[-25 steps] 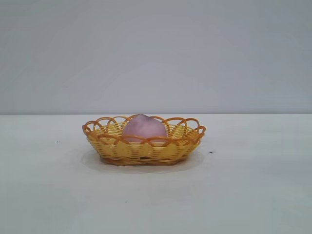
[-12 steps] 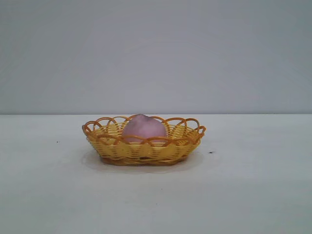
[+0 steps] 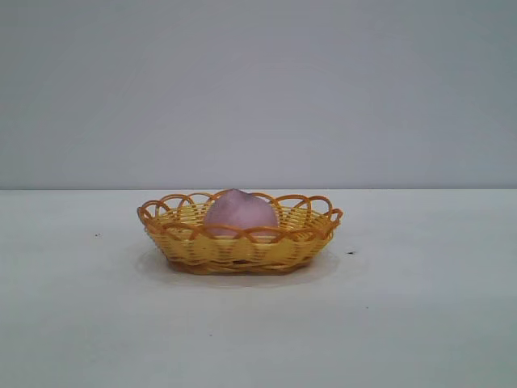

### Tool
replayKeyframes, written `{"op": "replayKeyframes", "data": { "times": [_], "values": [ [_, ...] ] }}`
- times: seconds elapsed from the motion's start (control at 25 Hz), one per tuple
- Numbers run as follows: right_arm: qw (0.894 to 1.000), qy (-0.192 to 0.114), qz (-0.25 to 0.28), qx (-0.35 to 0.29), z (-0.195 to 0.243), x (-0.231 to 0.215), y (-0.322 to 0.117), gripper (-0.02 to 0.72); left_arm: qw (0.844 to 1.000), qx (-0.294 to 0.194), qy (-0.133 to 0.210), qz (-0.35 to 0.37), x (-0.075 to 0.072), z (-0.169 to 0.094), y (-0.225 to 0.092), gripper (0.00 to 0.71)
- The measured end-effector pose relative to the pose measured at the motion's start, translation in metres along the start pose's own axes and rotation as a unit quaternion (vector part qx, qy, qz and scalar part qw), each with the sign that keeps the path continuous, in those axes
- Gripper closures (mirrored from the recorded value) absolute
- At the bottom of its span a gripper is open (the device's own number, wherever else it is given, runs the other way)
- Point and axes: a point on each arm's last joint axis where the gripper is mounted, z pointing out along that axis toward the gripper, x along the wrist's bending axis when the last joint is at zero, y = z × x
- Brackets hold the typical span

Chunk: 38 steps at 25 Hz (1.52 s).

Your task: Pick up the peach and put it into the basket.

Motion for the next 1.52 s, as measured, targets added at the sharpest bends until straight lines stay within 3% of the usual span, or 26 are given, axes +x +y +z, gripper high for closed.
{"op": "replayKeyframes", "data": {
  "times": [1.52],
  "values": [
    [1.000, 0.005, -0.004, -0.003, -0.0001, -0.0003, 0.0004, 0.195, 1.000, -0.014, 0.013, -0.006, -0.0007, -0.0034, -0.0026, 0.244]
  ]
}}
